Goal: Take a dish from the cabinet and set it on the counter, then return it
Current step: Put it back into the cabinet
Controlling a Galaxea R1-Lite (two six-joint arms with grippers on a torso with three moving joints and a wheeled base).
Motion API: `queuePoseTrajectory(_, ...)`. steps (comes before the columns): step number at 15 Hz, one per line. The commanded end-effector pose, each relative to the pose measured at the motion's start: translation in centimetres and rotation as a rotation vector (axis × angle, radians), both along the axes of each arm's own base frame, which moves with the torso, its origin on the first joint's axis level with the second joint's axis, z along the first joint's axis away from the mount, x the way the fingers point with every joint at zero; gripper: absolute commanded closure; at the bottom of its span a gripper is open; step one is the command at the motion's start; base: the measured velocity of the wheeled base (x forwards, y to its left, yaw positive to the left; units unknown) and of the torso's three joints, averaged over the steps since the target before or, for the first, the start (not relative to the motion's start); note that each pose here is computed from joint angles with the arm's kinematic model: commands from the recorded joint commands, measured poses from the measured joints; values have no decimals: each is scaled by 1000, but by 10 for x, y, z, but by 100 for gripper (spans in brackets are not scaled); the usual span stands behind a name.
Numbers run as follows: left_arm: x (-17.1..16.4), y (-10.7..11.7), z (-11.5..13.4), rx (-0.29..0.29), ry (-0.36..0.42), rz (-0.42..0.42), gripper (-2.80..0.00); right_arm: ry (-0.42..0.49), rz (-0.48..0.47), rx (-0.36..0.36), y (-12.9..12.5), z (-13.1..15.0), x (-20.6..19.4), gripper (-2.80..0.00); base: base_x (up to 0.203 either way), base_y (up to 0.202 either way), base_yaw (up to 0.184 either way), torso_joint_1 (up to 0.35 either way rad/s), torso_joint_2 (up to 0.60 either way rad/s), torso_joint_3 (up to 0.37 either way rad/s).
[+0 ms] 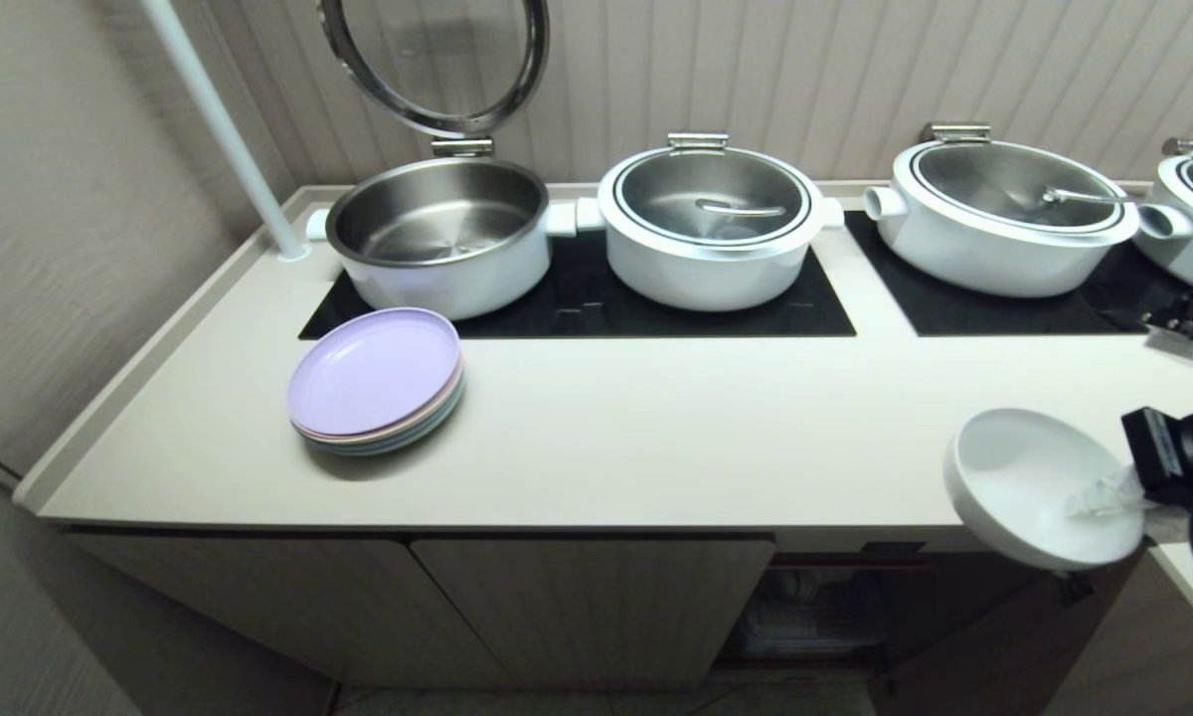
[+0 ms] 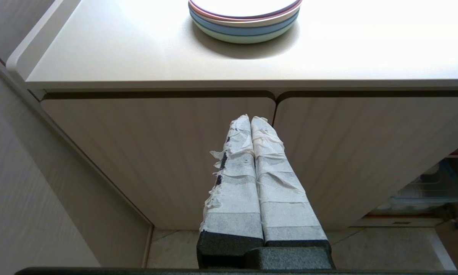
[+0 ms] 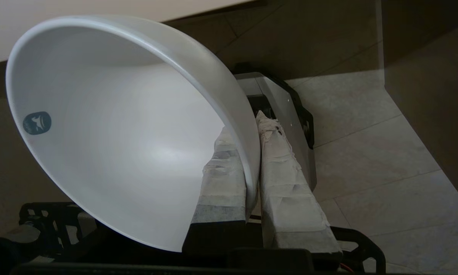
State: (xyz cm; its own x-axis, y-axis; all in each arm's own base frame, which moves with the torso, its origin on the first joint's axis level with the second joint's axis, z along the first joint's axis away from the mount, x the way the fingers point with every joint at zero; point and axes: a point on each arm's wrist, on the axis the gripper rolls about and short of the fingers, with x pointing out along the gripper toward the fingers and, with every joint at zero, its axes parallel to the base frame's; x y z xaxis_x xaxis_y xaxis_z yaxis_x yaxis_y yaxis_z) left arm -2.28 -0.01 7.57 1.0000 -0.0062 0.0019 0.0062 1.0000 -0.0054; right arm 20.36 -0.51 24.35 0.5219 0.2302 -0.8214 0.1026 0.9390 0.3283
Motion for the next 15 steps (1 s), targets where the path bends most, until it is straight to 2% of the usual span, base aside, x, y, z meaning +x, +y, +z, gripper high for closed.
queuePoseTrajectory(1,0,0,0,-1,-1,0,0,-26,4,0,2,2,-27,0,0,0,0,0,0,0)
queuePoseTrajectory(7,0,0,0,-1,-1,0,0,11,4,2,4,-22,-78,0,0,0,0,0,0,0)
queuePoseTrajectory(15,0,0,0,-1,-1,0,0,40,8,1,7,-51,-121,0,0,0,0,0,0,0)
